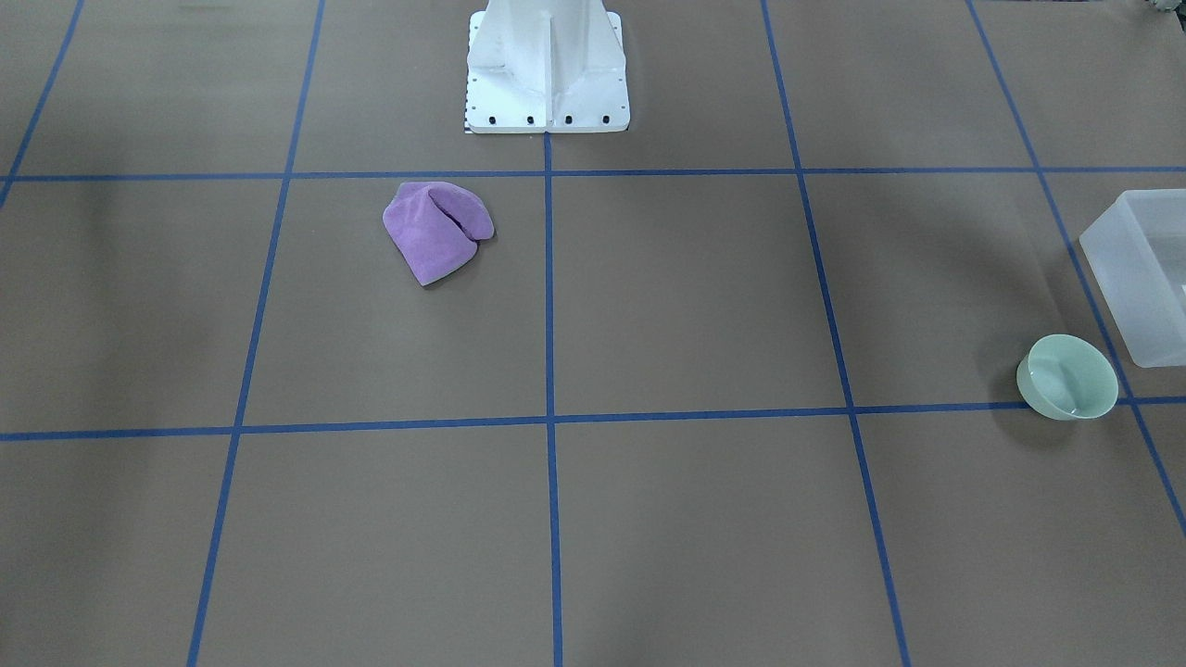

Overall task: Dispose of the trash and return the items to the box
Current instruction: 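Lower the yellow cup into the clear bin and open the left gripper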

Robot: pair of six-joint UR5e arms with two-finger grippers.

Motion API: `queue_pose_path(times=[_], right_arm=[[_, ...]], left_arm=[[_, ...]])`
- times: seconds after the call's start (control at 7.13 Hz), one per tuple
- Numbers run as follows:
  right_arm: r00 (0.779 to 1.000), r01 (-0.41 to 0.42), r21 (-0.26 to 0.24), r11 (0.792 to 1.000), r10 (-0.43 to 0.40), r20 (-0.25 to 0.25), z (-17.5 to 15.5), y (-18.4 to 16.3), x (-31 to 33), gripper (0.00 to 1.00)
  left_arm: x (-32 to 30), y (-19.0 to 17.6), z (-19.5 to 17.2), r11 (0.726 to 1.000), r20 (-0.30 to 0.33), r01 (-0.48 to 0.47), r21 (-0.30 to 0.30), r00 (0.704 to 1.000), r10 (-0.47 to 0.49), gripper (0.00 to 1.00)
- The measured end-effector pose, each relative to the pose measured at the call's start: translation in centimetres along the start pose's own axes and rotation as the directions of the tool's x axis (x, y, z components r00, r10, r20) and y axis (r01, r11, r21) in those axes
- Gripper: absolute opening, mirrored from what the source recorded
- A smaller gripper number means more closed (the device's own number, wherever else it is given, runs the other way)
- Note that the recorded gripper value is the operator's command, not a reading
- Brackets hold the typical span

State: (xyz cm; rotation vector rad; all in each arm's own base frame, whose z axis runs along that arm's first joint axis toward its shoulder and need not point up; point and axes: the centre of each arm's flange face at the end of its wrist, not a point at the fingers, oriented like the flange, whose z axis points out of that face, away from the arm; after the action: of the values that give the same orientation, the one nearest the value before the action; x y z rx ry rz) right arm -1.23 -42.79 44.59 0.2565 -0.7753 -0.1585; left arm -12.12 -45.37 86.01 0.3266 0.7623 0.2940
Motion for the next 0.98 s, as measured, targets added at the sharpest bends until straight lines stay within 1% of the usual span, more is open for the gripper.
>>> queue_pose_path(times=[0.14, 0.28, 0.42, 0.56, 0.7, 0.84, 0.98], right_arm=[[1.000, 0.000, 0.000, 1.000, 0.000, 0.000, 0.0, 0.0, 0.0, 1.00], [1.000, 0.001, -0.001, 1.000, -0.001, 0.001, 0.1, 0.0, -0.1, 1.00], [1.000, 0.001, -0.002, 1.000, -0.001, 0.001, 0.1, 0.0, -0.1, 1.00], [1.000, -0.002, -0.002, 1.000, 0.002, 0.001, 0.1, 0.0, -0.1, 1.00], [1.000, -0.008, -0.003, 1.000, 0.008, 0.001, 0.1, 0.0, -0.1, 1.00], [1.000, -0.013, -0.005, 1.000, 0.013, 0.001, 0.2, 0.0, -0.1, 1.00], [1.000, -0.016, -0.007, 1.000, 0.016, 0.001, 0.3, 0.0, -0.1, 1.00]], left_arm=[[0.1, -1.2, -0.7, 1.000, -0.020, -0.002, 0.019, 1.000, 0.002, 0.99], [0.5, -3.2, -2.2, 0.999, -0.056, 0.012, 0.042, 0.998, -0.010, 0.99], [1.4, -6.5, -5.4, 0.998, -0.079, 0.040, 0.057, 0.996, -0.036, 0.99], [3.5, -10.2, -9.4, 0.996, -0.091, 0.081, 0.049, 0.993, -0.076, 0.99], [6.7, -13.3, -13.5, 0.989, -0.101, 0.145, 0.037, 0.985, -0.141, 0.99], [10.0, -15.6, -15.6, 0.977, -0.108, 0.209, 0.029, 0.973, -0.205, 0.99], [13.2, -17.6, -14.9, 0.972, -0.116, 0.235, 0.006, 0.965, -0.233, 0.99]])
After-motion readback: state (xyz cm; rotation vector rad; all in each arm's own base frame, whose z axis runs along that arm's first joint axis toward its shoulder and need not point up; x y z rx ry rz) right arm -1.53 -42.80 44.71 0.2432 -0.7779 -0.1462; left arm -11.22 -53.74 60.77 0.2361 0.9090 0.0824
